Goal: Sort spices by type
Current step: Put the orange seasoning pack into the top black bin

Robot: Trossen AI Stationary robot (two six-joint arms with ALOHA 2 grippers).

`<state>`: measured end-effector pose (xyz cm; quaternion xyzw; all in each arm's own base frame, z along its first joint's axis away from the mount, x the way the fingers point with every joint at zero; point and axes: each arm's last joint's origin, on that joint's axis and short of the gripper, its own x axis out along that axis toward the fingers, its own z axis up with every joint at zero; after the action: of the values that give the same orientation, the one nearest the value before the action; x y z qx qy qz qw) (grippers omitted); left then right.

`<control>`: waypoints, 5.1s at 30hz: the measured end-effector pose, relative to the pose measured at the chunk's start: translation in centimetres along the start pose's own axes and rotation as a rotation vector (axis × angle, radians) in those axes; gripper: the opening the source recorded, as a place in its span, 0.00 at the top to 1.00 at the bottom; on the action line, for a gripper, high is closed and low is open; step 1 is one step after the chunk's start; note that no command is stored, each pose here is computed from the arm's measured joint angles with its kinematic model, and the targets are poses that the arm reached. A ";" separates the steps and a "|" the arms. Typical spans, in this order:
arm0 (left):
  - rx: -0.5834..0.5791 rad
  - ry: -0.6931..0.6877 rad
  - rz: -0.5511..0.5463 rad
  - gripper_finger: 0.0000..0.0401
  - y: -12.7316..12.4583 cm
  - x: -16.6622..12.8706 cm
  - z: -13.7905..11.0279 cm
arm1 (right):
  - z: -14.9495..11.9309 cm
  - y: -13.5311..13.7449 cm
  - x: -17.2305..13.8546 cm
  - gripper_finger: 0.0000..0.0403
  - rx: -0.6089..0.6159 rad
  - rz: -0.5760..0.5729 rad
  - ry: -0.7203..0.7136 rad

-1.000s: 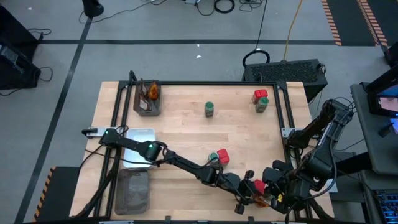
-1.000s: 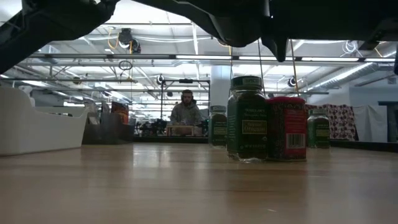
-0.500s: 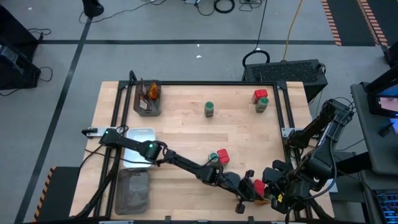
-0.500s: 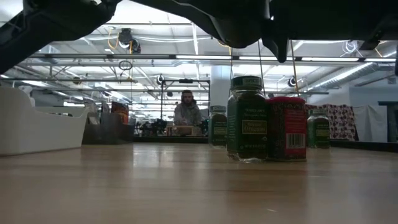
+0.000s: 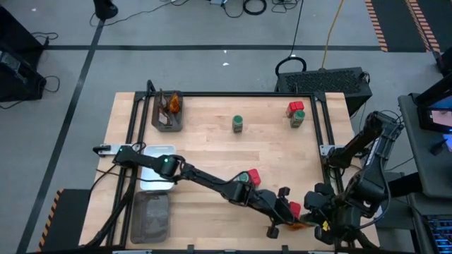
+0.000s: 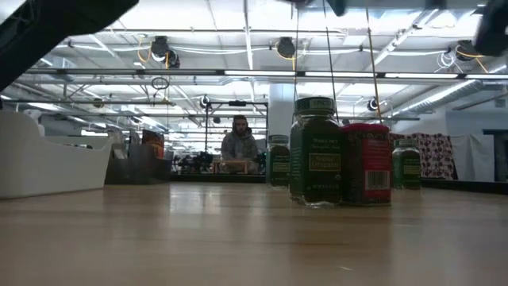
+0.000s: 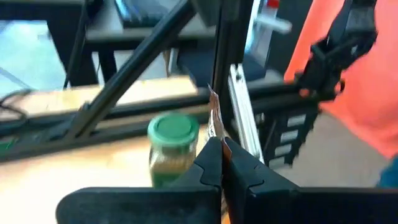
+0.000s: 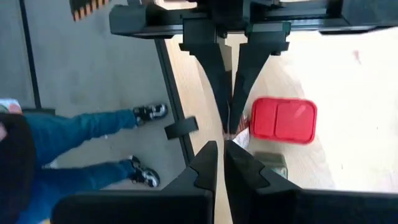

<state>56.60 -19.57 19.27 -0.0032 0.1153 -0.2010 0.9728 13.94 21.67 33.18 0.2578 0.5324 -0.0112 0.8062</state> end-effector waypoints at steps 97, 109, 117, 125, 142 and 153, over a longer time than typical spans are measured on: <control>-0.461 0.024 1.398 1.00 10.5 -50.5 -6.8 | 33.3 -23.4 3.7 0.98 -0.118 0.006 -0.795; -0.551 0.077 1.413 1.00 11.8 -49.4 -8.2 | 33.6 -25.8 2.6 0.98 -0.180 -0.010 -0.799; -0.560 0.098 1.458 1.00 12.0 -49.3 -8.5 | 33.6 -26.2 2.5 0.98 -0.205 -0.003 -0.788; -0.528 0.053 1.451 1.00 11.3 -49.9 -7.7 | 33.4 -26.2 2.7 0.98 -0.214 -0.013 -0.765; -0.599 0.101 1.468 1.00 11.3 -49.6 -9.9 | 33.4 -26.1 2.7 0.98 -0.211 0.014 -0.762; -0.624 -0.034 1.463 1.00 10.3 -48.9 -13.3 | 33.2 -25.6 3.1 0.98 -0.202 0.024 -0.732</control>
<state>14.02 9.61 16.71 -0.2022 0.1243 0.5306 0.8137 36.04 -13.95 30.13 0.1619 0.2046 -0.0405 0.9645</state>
